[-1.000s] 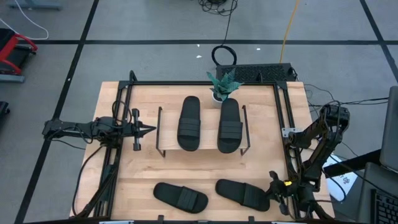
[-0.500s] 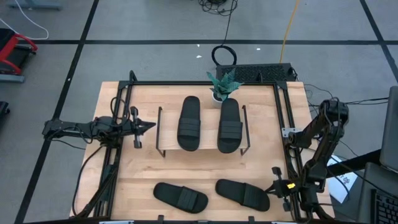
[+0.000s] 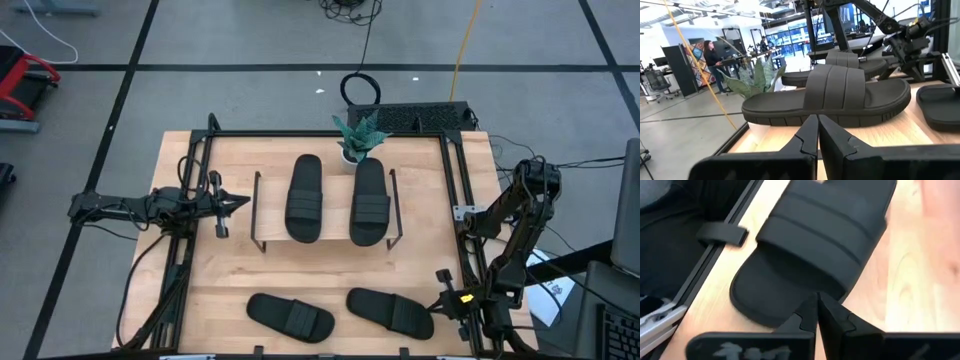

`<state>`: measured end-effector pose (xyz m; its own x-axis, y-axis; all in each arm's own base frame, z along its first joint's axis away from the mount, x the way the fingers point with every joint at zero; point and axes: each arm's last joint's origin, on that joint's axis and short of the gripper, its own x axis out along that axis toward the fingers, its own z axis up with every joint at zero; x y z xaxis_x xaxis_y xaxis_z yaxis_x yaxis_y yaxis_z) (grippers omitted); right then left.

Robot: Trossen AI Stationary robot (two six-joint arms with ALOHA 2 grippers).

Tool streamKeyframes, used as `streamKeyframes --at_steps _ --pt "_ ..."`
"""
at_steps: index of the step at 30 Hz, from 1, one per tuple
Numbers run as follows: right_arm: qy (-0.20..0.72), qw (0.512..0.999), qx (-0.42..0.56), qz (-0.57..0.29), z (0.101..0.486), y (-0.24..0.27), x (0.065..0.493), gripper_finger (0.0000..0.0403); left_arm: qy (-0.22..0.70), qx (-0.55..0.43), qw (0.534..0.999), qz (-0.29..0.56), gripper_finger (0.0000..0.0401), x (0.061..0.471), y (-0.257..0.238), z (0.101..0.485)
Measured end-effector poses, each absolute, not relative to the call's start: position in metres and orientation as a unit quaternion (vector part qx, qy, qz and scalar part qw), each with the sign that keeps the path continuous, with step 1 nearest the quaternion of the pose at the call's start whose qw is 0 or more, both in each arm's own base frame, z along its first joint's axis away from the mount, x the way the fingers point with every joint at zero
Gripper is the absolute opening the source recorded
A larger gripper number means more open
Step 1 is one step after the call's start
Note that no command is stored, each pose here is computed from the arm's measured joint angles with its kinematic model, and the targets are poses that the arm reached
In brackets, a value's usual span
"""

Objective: Pick and place slides into the shelf
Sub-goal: Put the right black slipper under the shelf

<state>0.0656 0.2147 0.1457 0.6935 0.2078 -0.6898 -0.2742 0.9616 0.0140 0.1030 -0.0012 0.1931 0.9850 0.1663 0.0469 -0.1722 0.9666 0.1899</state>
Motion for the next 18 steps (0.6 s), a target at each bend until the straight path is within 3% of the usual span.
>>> streamKeyframes --at_steps 5,13,18 --pt "0.333 0.93 -0.086 0.125 0.1473 0.2142 0.0674 0.0059 -0.009 0.095 0.992 0.085 0.0002 0.1031 -0.0012 0.1919" --pt "0.334 0.928 -0.11 0.128 0.1467 0.2129 0.0717 0.0164 -0.009 0.084 0.993 0.084 0.002 0.1031 -0.0012 0.1916" --pt "0.339 0.921 -0.144 0.127 0.1381 0.2145 0.072 0.0206 -0.009 0.079 0.993 0.084 0.0015 0.1031 -0.0012 0.1916"
